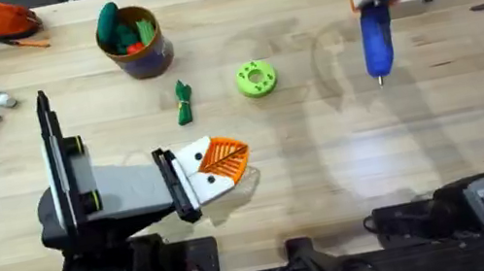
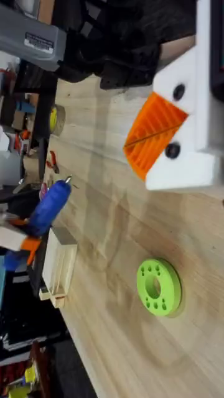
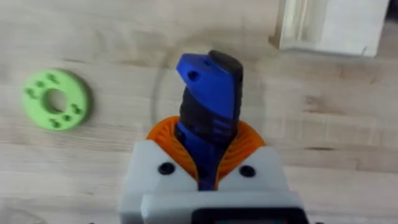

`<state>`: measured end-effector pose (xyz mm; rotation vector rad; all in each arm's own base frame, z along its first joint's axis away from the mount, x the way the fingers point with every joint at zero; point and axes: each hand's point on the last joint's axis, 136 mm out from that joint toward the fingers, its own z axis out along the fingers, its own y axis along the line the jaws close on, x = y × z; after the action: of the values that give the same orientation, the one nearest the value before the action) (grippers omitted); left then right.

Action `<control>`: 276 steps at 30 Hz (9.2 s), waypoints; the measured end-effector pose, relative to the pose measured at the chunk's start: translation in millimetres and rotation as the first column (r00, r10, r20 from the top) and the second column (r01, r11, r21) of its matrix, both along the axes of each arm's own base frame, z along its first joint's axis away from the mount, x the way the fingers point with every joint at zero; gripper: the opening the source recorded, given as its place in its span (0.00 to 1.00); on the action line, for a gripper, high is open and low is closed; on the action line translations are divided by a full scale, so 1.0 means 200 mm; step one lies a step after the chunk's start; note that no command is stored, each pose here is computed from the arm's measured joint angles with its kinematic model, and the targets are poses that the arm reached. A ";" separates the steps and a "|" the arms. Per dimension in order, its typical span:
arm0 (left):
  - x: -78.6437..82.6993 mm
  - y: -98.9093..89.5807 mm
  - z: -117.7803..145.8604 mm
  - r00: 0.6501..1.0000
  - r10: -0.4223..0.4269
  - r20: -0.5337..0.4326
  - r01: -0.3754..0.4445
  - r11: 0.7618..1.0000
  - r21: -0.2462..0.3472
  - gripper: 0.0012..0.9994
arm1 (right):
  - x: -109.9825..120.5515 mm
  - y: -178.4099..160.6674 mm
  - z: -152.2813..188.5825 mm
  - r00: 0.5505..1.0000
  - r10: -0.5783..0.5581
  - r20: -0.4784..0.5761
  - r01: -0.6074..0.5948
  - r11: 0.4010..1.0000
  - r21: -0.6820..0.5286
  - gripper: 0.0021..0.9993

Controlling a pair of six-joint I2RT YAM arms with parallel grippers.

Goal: Pick up the gripper from the table and insert it into the empty holder that is missing its gripper. Then pick up a screw, insert it into the mounting hole, and use the screwdriver to tighten it. Finally, clean up the table by picking up the vegetable and placing it into the bucket.

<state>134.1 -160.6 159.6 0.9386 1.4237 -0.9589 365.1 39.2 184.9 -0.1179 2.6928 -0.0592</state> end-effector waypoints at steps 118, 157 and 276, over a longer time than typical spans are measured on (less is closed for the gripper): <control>0.00 0.00 0.00 1.000 0.000 0.000 0.000 1.000 0.000 0.01 | -0.93 1.38 0.86 0.102 0.282 0.954 -0.986 -0.096 0.133 0.09; 0.00 0.00 0.00 1.000 0.000 0.000 0.000 1.000 0.000 0.01 | -1.07 1.52 0.84 -0.176 0.299 0.938 -0.933 -0.355 -0.062 0.09; 0.00 0.00 0.00 1.000 0.000 -0.001 0.000 1.000 0.000 0.01 | -0.96 1.60 0.98 -0.120 0.270 0.955 -0.952 -0.304 -0.034 0.09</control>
<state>134.1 -160.6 159.6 0.9382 1.4243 -0.9594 173.1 359.7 381.2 -1.3272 0.8658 1.4073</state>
